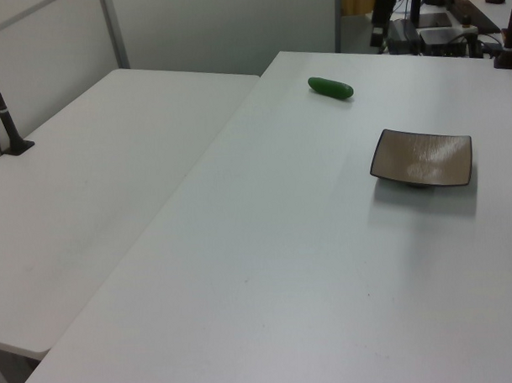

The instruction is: Cucumber placed on a ceramic plate

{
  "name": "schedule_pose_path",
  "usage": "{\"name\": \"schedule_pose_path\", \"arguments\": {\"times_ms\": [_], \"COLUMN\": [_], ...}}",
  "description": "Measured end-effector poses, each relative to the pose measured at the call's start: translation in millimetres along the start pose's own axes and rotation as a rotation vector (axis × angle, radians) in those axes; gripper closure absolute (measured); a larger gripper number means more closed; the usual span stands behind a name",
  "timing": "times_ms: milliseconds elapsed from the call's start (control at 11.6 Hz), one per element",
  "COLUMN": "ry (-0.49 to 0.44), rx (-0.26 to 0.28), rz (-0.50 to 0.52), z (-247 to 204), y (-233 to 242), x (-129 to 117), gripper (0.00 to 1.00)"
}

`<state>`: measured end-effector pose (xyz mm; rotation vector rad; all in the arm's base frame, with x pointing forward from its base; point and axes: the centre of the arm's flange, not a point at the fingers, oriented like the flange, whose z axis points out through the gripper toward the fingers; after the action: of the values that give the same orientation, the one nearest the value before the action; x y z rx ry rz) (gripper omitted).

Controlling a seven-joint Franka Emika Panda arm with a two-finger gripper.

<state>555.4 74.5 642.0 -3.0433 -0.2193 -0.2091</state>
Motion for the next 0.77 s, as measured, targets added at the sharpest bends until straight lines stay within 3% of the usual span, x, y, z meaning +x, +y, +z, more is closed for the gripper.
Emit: {"name": "schedule_pose_path", "arguments": {"times_ms": [775], "ry": [0.011], "rx": [-0.002], "rz": [0.012], "z": [0.3], "y": [7.1], "x": [2.1], "gripper": [0.0]}}
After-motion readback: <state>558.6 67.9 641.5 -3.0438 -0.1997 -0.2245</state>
